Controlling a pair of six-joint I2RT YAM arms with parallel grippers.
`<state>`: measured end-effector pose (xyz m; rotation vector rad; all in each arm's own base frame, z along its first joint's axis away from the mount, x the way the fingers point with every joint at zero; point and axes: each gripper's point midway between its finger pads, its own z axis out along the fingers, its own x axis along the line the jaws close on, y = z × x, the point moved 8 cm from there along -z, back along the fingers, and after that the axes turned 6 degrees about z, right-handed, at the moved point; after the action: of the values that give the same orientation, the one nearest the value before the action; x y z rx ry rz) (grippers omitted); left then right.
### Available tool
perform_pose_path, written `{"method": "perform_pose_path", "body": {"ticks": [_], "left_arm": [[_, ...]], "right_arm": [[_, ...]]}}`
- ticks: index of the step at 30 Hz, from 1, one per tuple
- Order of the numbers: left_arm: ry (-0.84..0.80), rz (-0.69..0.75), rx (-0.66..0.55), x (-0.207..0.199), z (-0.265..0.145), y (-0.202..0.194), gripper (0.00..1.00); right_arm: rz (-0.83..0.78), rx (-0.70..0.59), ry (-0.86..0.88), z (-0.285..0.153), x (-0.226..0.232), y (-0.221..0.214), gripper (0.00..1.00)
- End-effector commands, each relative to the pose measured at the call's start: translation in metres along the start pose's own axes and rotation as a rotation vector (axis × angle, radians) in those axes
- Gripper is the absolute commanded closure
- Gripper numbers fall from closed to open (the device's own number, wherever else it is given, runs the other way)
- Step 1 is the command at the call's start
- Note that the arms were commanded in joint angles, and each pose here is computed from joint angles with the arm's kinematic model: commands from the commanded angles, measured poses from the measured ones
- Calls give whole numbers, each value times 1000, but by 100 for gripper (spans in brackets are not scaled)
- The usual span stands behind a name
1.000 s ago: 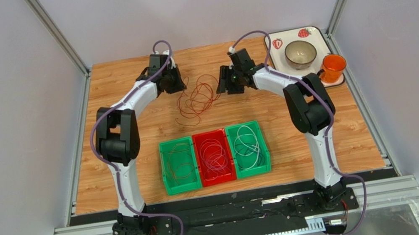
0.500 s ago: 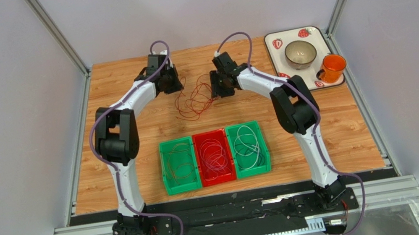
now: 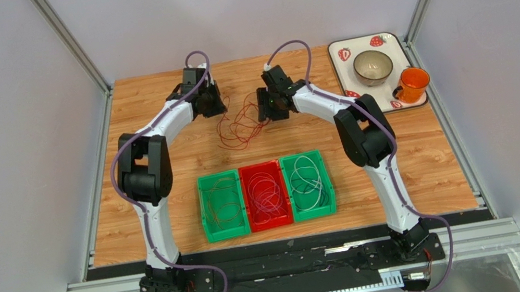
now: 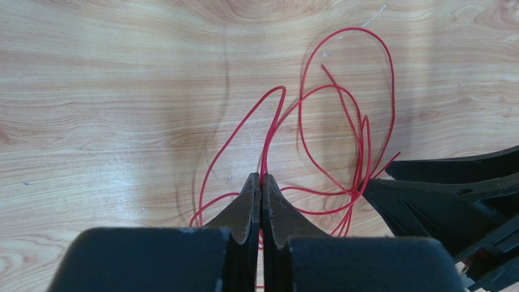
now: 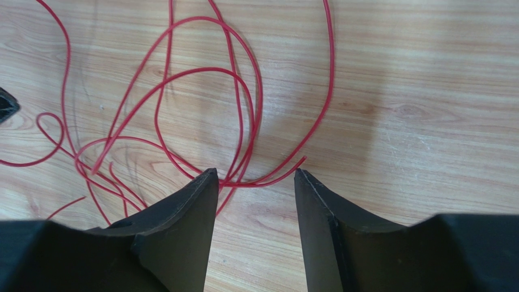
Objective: Untangle the cables
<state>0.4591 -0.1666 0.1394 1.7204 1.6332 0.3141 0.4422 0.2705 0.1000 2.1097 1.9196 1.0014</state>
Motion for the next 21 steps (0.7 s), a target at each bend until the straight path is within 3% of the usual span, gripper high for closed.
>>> {"method": "perform_pose_path", "body": {"ticks": [1, 13, 21], "left_arm": [[1, -8, -28, -4, 0, 10, 100], [0, -2, -47, -5, -6, 12, 100], [13, 6, -100, -8, -24, 20, 100]], "right_arm": [[19, -62, 76, -2, 18, 14, 46], [-22, -51, -58, 18, 27, 7, 46], [-50, -57, -166, 24, 22, 6, 63]]}}
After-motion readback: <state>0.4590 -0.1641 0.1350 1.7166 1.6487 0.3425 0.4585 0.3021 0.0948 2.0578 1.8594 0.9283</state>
